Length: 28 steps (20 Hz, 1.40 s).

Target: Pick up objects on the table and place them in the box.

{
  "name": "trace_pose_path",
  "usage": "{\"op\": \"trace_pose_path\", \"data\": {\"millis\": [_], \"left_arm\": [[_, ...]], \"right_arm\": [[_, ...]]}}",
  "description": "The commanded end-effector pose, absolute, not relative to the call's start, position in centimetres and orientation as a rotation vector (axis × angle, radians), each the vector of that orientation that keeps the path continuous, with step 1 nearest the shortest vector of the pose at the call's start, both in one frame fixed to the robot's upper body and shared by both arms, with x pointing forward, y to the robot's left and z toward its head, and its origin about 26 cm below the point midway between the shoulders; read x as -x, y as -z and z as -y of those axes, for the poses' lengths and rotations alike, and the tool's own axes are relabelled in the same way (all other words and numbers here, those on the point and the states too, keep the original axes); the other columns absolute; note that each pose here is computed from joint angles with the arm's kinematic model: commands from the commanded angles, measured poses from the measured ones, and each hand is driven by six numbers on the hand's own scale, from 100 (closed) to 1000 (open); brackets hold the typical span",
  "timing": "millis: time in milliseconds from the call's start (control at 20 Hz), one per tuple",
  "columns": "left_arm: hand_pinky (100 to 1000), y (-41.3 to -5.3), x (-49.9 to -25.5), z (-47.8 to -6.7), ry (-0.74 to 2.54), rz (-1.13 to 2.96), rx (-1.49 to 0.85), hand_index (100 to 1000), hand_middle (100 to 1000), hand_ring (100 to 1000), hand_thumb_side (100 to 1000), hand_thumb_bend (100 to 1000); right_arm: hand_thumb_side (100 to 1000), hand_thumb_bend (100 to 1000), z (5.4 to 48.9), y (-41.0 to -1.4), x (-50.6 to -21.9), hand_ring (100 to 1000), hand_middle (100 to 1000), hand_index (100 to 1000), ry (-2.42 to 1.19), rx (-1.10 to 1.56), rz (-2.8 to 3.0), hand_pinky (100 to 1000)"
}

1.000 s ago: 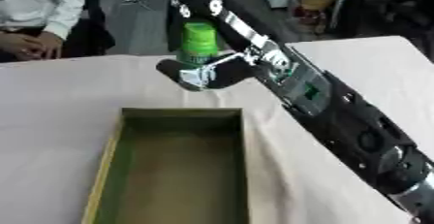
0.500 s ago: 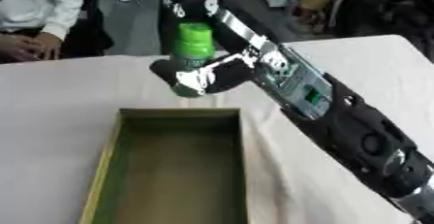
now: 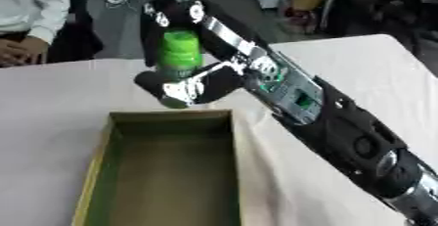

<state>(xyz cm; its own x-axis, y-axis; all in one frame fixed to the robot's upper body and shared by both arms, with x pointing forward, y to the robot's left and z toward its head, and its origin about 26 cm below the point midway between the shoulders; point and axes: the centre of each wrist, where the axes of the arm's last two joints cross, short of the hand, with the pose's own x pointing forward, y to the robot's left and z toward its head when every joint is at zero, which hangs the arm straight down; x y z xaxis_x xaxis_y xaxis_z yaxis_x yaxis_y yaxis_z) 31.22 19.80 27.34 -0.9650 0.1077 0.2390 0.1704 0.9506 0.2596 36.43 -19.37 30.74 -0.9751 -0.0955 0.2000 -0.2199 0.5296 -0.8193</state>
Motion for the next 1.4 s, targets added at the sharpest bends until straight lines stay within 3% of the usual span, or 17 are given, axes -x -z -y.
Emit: {"op": "trace_pose_path", "data": {"millis": [50,250,450,500,550,600,650,700,750,800,900,1000,1400], "left_arm": [[669,-28.3,-30.9,-20.2,0.436,2.916,0.192,809,774,649,592,376],[672,-28.4,-30.9,-20.1,0.439,2.922,0.190,810,774,650,591,378],[671,-28.4,-30.9,-20.1,0.439,2.924,0.188,810,774,649,592,378],[670,-28.4,-30.9,-20.1,0.437,2.923,0.188,810,774,649,593,377],[670,-28.4,-30.9,-20.1,0.435,2.923,0.188,810,774,649,594,377],[670,-28.3,-30.9,-20.1,0.434,2.922,0.189,810,774,649,595,376],[670,-28.3,-30.9,-20.1,0.432,2.922,0.189,810,774,649,595,376],[670,-28.3,-30.9,-20.1,0.432,2.922,0.190,810,775,649,595,376],[670,-28.3,-30.9,-20.1,0.432,2.922,0.191,810,775,649,595,376],[669,-28.3,-30.9,-20.1,0.432,2.922,0.191,810,774,648,596,375],[669,-28.3,-30.9,-20.0,0.432,2.921,0.193,810,774,648,597,375],[669,-28.3,-30.9,-20.0,0.432,2.920,0.194,810,774,648,597,374],[667,-28.3,-30.9,-20.1,0.431,2.918,0.190,809,774,646,594,376]], "right_arm": [[199,100,18.7,-31.3,-35.8,100,100,114,-1.456,-0.325,2.653,100],[145,100,17.7,-31.2,-35.2,100,100,116,-1.463,-0.402,2.654,100],[213,100,17.1,-31.0,-34.8,100,100,125,-1.487,-0.508,2.649,100],[525,100,17.0,-31.1,-34.7,100,100,199,-1.487,-0.541,2.665,100],[598,100,17.1,-31.2,-34.6,100,100,278,-1.494,-0.564,2.681,100],[749,100,17.0,-31.3,-34.4,322,414,615,-1.530,-0.583,2.693,100],[749,100,17.0,-31.3,-34.2,322,414,615,-1.582,-0.593,2.696,100],[902,100,17.0,-31.3,-34.2,645,738,878,-1.644,-0.599,2.688,388],[914,100,17.0,-31.2,-34.1,700,780,912,-1.712,-0.600,2.673,477],[951,100,17.1,-31.1,-34.2,811,876,991,-1.768,-0.595,2.653,671],[975,100,17.2,-31.0,-34.4,888,939,1000,-1.845,-0.578,2.617,812],[981,100,17.4,-31.0,-34.6,904,955,1000,-1.897,-0.555,2.588,843],[942,100,18.6,-30.9,-35.3,899,944,1000,-1.920,-0.474,2.562,841]]}}
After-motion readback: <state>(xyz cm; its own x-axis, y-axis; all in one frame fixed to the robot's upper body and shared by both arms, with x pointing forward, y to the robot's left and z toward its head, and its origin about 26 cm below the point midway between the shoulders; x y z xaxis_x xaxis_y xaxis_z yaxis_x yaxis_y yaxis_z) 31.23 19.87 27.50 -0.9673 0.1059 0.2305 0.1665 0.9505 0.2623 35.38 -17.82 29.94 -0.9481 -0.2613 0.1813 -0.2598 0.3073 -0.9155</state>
